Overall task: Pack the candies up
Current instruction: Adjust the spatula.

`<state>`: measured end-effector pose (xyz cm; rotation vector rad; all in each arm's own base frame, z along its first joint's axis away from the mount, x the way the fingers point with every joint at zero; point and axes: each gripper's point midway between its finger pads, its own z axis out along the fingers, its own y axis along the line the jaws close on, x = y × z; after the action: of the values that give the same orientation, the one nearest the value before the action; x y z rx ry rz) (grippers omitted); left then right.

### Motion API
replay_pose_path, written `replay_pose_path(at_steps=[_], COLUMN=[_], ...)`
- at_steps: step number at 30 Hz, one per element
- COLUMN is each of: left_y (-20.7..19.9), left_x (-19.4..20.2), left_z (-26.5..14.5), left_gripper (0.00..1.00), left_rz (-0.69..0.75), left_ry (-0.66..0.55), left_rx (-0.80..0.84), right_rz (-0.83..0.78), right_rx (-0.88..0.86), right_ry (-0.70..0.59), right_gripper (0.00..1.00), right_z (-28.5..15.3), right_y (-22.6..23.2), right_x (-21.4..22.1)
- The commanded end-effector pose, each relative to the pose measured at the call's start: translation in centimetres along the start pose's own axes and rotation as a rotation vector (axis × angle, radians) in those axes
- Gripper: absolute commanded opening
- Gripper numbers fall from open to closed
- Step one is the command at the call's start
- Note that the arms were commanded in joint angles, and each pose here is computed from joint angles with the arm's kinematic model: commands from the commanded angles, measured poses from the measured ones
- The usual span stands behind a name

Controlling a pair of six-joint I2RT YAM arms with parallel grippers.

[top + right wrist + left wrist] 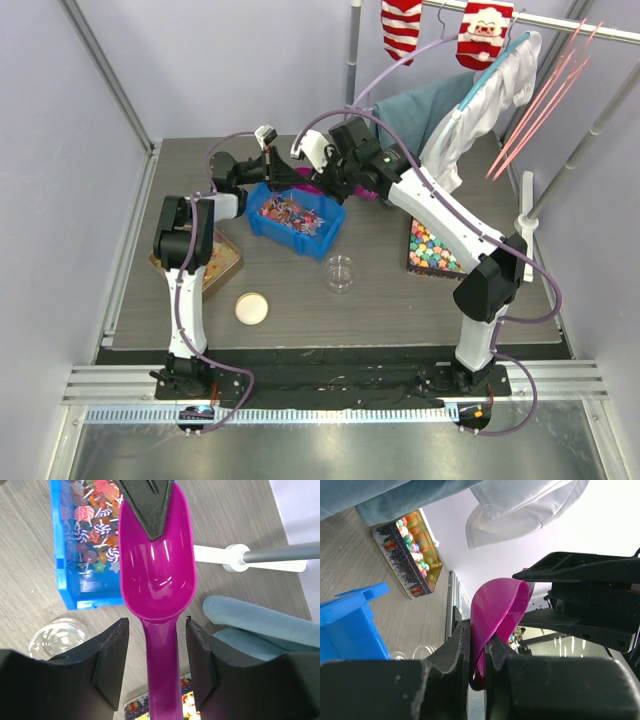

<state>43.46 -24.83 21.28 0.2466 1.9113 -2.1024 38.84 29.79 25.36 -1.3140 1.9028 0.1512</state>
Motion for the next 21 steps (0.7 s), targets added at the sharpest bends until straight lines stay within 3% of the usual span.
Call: replay_pose_path(at_steps=[1,8,14,17,21], left_y=[-3.7,-3.7,-3.5,-3.6,-3.6], left_x=[-0.3,-0.1,0.0,0.1,0.1], left_z=[0.2,0.1,0.3,0.3,0.4], left_gripper=[0.0,0.0,0.0,0.0,0.0], left_rz=[0.125,0.124,0.117,0.12,0.12], left_ry=[-0.006,-0.001,0.003,0.004,0.006], left_rx=[0.032,0.029,0.029,0.03,0.03], right_rz=[-0.035,-0.033,-0.036,-0.028,-0.023], right_rx=[0.068,0.05,0.056,0.058,0.054], right_ry=[-0.059,-0.057,-0.036,-0.037,-0.041], right_gripper=[0.52,0.39,0.43,0.38,0.22], right_z=[-1.0,-0.2,0.7,1.0,1.3], right_y=[-1.5,-1.4,-1.6,-1.7,-1.6], right_x=[-2.0,-1.2,-0.2,-0.1,-0.2])
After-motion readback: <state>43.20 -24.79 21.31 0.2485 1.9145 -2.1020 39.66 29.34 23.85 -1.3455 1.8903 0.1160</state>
